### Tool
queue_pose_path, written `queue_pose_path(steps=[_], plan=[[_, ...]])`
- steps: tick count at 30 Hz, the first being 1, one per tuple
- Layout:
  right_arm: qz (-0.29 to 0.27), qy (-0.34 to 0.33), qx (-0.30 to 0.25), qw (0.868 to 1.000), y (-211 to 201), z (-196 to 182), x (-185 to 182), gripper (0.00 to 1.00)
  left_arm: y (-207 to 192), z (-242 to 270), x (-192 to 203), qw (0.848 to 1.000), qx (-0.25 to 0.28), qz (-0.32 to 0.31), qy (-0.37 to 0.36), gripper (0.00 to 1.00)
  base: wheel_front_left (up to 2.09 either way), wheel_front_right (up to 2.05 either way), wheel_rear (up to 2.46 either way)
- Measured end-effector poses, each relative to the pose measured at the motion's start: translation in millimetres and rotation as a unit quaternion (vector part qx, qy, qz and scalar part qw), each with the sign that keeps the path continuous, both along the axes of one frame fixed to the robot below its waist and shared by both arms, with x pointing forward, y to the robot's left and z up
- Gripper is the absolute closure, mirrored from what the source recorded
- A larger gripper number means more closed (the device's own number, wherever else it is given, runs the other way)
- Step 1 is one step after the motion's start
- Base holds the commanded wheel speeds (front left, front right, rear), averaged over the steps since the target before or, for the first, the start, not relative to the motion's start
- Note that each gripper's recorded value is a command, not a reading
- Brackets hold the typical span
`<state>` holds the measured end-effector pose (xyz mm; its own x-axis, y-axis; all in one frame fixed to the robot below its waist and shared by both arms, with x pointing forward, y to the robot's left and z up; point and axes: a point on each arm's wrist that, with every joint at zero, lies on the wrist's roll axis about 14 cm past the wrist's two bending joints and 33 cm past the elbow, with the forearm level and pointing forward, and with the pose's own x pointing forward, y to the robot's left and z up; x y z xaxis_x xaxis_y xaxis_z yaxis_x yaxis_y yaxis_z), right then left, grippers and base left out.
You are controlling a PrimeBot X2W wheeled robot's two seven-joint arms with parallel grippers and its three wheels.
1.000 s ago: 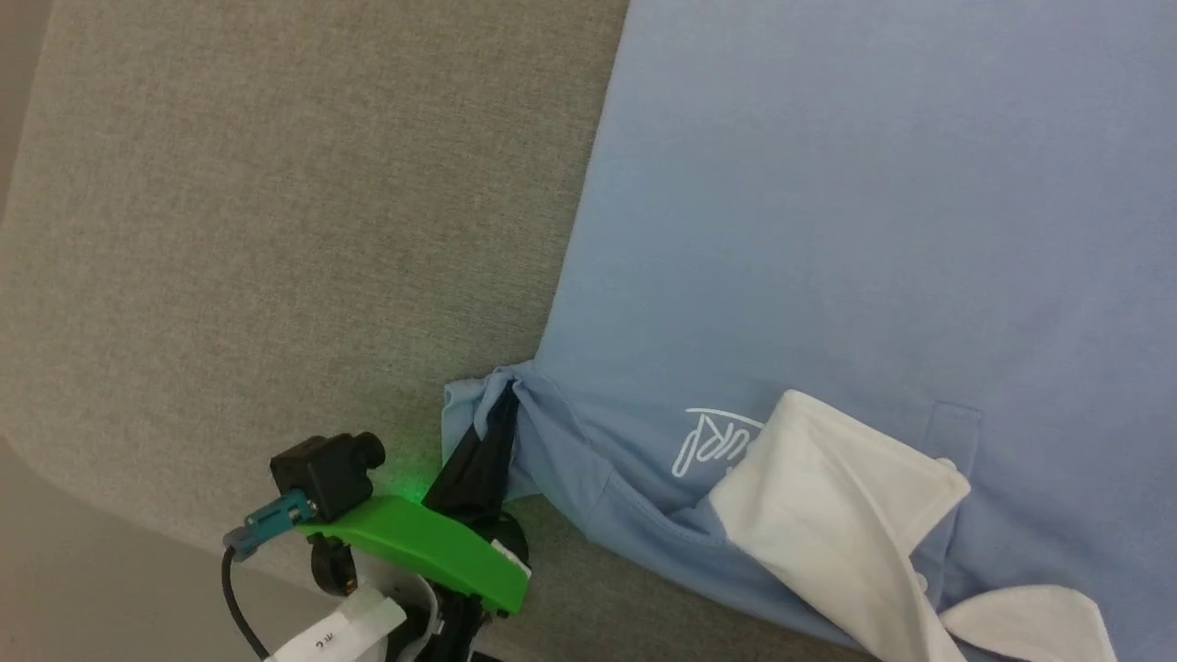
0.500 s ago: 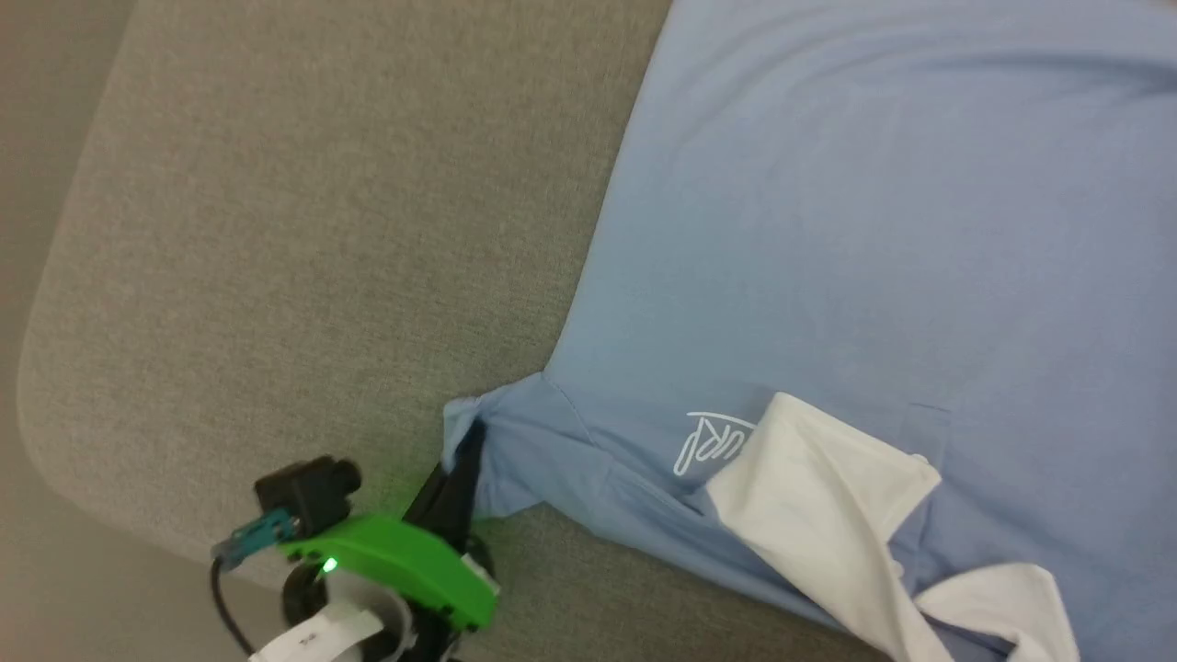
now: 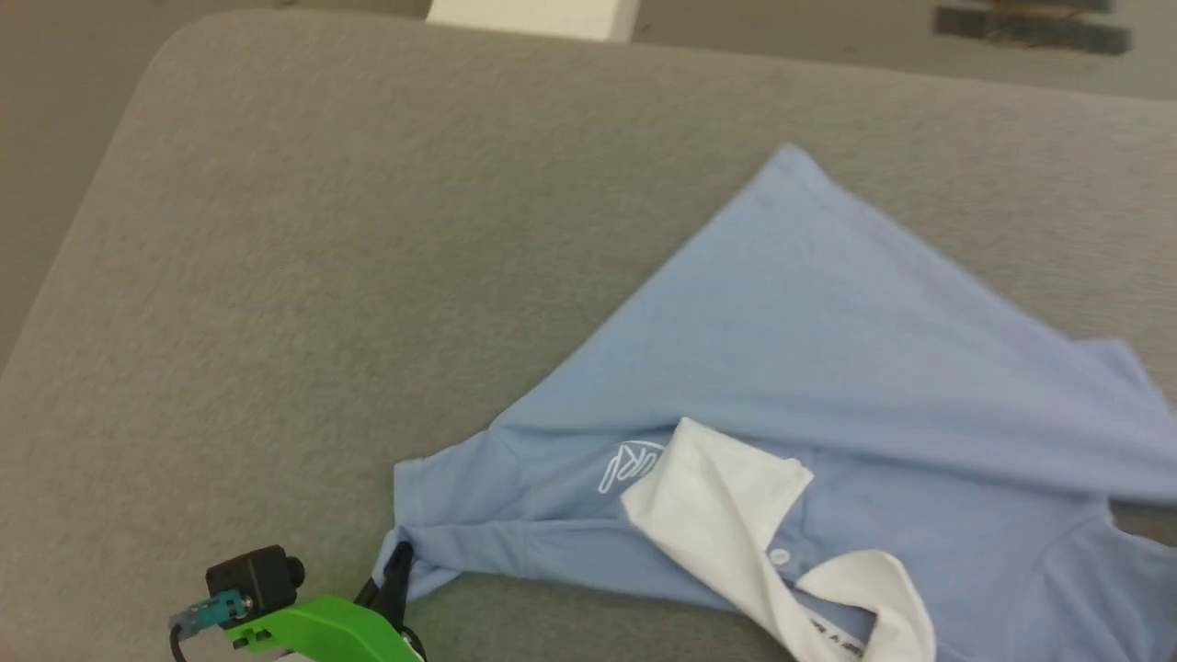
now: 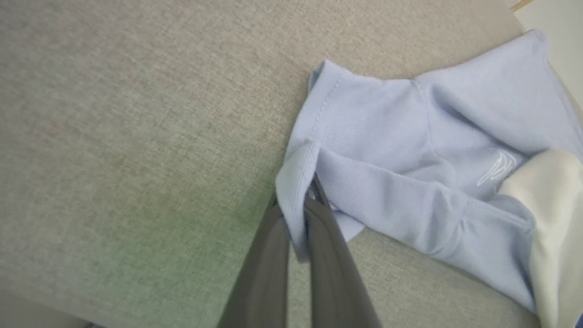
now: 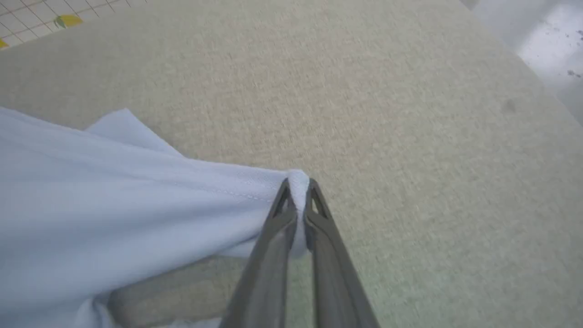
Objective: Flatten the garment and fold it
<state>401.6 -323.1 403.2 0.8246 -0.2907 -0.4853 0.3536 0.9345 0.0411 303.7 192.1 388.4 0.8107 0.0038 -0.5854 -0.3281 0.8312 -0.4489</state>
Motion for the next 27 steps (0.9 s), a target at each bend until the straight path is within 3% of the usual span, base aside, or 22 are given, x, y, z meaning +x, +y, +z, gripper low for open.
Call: queue_pose_path(steps=[7,11,12,13,14,18,22,25,27], plan=[[-0.058,0.146,0.054,0.986,-15.6,-33.5,-86.9,1.0,-22.8,14.5,15.4,0.999,-0.01,-0.043,-0.029,1.0,0.0,0.0,0.0],[-0.063,0.187,0.077,0.977,-13.5,-38.1,-105.3,1.0,-30.7,19.1,20.0,0.998,-0.013,-0.057,-0.038,1.0,0.0,0.0,0.0],[-0.062,0.192,0.081,0.976,-12.7,-37.8,-107.4,0.86,-32.4,20.1,20.6,0.997,-0.014,-0.059,-0.04,1.0,0.0,0.0,0.0],[-0.061,0.192,0.082,0.976,-12.0,-36.3,-108.2,0.56,-33.7,21.0,21.0,0.997,-0.014,-0.061,-0.042,1.0,0.0,0.0,0.0],[-0.06,0.188,0.082,0.977,-11.1,-34.4,-108.2,0.0,-34.4,21.7,21.2,0.997,-0.014,-0.063,-0.043,1.0,0.0,0.0,0.0],[-0.048,0.133,0.059,0.988,-9.0,-16.7,-90.8,0.0,-34.6,22.2,19.7,0.997,-0.015,-0.063,-0.042,1.0,0.0,0.0,0.0],[0.028,0.006,-0.001,1.0,10.4,31.8,-35.8,0.0,-31.7,22.6,16.9,0.997,-0.016,-0.057,-0.042,1.0,0.0,0.0,0.0],[0.09,-0.098,-0.03,0.991,38.1,72.3,4.0,0.0,-29.6,23.4,15.1,0.998,-0.018,-0.053,-0.043,1.0,0.0,0.0,0.0],[0.144,-0.163,-0.035,0.975,68.6,98.9,31.0,0.0,-27.9,23.4,14.0,0.998,-0.018,-0.05,-0.042,1.0,0.0,0.0,0.0]])
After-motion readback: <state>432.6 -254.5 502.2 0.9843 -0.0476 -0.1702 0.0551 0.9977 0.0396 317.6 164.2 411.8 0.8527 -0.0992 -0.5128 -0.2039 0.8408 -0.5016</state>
